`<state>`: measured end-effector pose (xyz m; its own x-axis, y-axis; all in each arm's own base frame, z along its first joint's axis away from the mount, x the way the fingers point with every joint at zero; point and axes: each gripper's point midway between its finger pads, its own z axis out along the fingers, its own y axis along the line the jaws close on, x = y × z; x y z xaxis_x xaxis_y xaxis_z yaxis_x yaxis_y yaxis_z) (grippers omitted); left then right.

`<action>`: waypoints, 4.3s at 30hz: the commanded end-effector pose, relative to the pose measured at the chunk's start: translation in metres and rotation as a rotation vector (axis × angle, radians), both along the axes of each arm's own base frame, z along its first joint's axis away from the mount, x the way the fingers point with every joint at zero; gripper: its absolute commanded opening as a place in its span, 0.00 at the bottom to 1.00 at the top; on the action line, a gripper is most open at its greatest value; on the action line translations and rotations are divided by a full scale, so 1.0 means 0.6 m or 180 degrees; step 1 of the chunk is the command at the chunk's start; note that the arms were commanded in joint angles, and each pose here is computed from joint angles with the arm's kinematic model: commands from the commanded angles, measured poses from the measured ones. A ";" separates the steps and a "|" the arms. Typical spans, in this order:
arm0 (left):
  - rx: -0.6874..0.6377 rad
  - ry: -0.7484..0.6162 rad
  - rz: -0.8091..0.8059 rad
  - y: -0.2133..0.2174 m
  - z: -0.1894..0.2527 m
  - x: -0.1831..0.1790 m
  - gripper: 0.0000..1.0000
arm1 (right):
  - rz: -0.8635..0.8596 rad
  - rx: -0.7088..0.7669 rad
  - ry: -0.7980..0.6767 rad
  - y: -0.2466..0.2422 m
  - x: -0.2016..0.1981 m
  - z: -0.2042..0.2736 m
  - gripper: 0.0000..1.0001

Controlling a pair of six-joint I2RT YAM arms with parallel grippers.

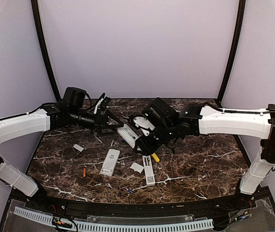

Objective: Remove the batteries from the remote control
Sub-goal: Pass from the right arm to the left, then pass from the left arm to the right, then pass from the right arm to the left

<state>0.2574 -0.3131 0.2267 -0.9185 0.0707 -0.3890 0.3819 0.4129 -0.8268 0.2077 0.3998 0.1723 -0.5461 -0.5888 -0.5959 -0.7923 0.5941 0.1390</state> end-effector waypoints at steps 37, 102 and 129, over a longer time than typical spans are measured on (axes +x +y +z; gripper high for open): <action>-0.0511 0.0251 0.0387 -0.035 -0.016 0.019 0.32 | -0.0689 0.0580 -0.0109 0.069 0.055 0.049 0.00; -0.0659 -0.0870 -0.1832 -0.057 0.065 -0.183 0.05 | 0.0755 0.2207 0.1338 0.074 -0.068 0.174 0.30; -0.1415 -0.1323 -0.0104 -0.029 0.164 -0.099 0.90 | -0.0034 0.3821 -0.0216 0.001 -0.001 0.377 0.00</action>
